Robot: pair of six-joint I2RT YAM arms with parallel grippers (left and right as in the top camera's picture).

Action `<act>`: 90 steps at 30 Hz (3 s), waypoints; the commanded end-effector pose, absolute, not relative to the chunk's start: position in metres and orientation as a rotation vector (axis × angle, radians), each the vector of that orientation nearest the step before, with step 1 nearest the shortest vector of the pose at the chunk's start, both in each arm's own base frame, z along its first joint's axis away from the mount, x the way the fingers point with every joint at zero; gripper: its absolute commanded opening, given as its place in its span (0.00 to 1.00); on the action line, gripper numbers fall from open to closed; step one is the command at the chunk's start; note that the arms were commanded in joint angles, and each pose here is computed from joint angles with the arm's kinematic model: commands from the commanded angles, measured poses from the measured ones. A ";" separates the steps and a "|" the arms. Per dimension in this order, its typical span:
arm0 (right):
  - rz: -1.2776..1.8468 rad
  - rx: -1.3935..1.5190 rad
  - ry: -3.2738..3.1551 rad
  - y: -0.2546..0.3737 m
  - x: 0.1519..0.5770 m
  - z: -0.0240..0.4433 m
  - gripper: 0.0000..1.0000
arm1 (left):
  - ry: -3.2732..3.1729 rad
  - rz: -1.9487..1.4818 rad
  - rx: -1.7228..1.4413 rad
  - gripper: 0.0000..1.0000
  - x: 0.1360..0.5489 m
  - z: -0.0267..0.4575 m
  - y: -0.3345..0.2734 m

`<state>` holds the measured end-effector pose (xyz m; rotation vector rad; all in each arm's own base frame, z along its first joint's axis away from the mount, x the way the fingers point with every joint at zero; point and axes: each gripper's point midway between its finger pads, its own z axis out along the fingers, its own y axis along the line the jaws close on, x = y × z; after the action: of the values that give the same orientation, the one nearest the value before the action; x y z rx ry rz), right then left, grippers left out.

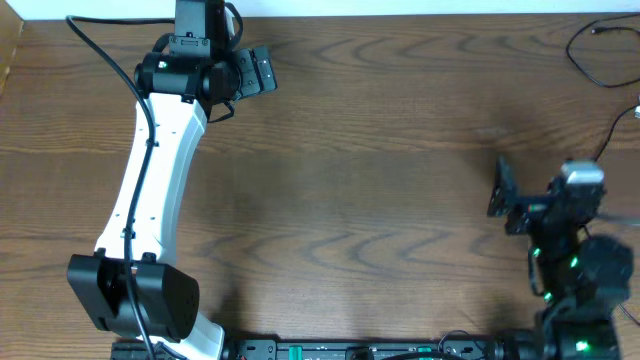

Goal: Untangle cables

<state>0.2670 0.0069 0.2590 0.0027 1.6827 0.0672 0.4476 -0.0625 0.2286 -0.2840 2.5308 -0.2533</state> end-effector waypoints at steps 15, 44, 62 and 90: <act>0.074 -0.016 1.518 0.012 0.246 0.188 0.99 | 2.517 -0.244 -0.290 0.98 0.444 0.235 -0.060; 0.054 0.002 1.647 0.008 0.246 0.156 0.99 | 2.517 -0.244 -0.290 0.98 0.444 0.235 -0.060; 0.054 0.002 1.647 0.008 0.246 0.156 0.99 | 2.543 -0.236 -0.293 0.98 0.438 0.231 -0.059; 0.054 0.002 1.647 0.008 0.246 0.156 0.99 | 1.869 -0.125 -0.205 0.98 0.292 0.247 0.005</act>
<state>0.2463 0.0081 0.1569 0.0034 1.6472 0.0614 0.3040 0.0014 0.2595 -0.2403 1.9070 -0.1711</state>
